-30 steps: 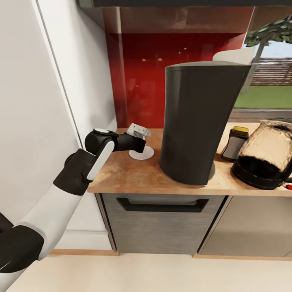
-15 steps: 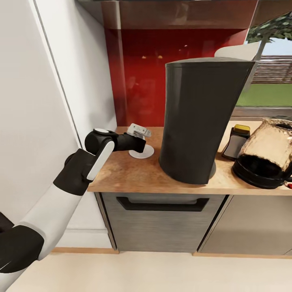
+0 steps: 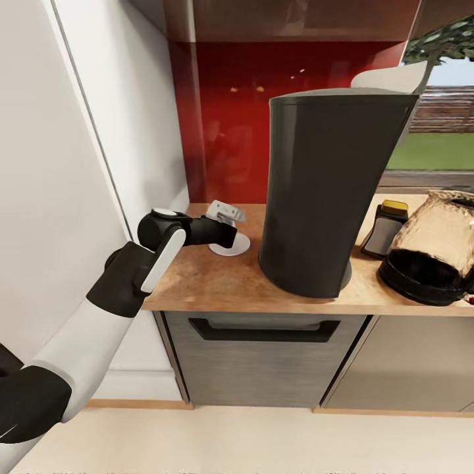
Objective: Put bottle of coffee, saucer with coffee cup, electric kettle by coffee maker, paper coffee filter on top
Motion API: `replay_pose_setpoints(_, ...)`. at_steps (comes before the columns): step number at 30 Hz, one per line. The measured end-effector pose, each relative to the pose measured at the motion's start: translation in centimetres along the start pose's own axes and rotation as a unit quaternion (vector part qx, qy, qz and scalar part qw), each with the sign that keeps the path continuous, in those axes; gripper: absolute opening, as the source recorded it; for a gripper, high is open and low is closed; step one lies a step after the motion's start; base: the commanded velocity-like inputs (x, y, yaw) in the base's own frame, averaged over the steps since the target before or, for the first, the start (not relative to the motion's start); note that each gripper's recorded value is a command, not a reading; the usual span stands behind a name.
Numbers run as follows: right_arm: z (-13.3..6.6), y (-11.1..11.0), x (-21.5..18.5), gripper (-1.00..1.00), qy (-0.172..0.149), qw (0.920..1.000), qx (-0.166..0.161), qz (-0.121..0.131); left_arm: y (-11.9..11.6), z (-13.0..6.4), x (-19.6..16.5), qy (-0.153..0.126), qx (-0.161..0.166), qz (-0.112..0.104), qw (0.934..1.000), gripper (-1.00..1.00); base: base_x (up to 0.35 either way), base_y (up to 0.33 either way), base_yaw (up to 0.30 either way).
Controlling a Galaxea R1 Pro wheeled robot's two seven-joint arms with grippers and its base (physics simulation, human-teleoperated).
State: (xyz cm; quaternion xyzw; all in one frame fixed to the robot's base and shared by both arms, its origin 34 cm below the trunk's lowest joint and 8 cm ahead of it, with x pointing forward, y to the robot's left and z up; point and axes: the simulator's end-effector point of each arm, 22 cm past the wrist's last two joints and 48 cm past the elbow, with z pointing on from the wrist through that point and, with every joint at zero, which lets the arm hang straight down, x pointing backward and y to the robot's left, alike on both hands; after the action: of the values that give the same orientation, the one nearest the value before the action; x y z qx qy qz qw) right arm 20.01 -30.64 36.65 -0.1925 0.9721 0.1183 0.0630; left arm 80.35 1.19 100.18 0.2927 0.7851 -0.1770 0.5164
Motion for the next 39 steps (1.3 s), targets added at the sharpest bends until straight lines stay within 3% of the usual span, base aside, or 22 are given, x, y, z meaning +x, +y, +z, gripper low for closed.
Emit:
replay_pose_setpoints(22, 0.1, 0.4, 1.2, 1.0, 0.015, 0.9999, -0.006, 0.004, 0.4, 1.5, 1.7, 0.012, 0.005, -0.009, 0.9999, -1.0, 0.0, 0.0, 0.0)
replay_pose_setpoints(39, 0.1, 0.5, 1.2, 1.0, 0.016, 0.9998, -0.006, 0.005, 0.4, 1.5, 1.8, 0.013, 0.006, -0.01, 0.9999, -1.0, 0.048, 0.0, 0.0)
